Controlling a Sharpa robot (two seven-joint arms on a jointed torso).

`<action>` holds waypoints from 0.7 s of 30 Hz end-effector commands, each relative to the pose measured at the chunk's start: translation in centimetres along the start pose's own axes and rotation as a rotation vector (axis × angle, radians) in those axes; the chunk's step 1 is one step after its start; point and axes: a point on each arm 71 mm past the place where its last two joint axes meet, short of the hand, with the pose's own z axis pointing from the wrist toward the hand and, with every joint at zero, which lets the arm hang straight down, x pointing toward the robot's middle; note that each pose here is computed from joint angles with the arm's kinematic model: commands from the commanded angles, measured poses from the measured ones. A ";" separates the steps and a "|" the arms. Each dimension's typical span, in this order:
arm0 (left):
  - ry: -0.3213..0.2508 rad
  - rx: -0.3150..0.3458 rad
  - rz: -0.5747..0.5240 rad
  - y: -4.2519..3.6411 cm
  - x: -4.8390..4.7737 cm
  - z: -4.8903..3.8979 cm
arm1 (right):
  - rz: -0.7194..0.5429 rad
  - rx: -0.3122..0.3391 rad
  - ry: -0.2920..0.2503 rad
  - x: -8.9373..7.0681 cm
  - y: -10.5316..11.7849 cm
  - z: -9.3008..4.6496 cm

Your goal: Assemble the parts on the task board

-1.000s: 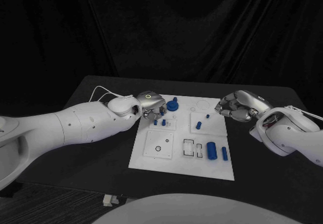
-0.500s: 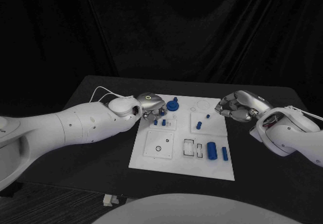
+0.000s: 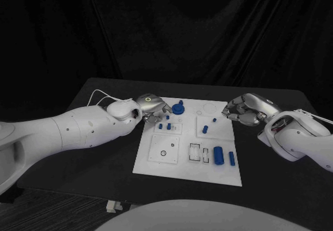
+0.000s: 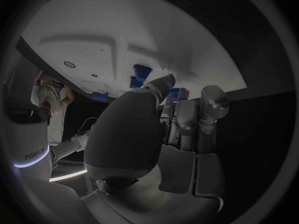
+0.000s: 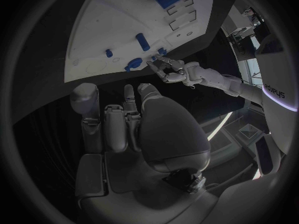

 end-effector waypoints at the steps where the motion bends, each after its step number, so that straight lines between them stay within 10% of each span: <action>1: -0.126 0.009 0.016 0.17 -0.92 -0.49 | -0.001 0.023 0.002 0.0 -0.2 -0.2; 14: -0.324 -0.059 -0.011 3.72 -5.09 -4.19 | -0.034 -0.005 -0.071 -1.6 -0.1 -0.5; 21: -0.456 -0.025 -0.425 5.42 -6.61 -6.52 | -0.296 -0.169 -0.086 -2.0 1.1 0.1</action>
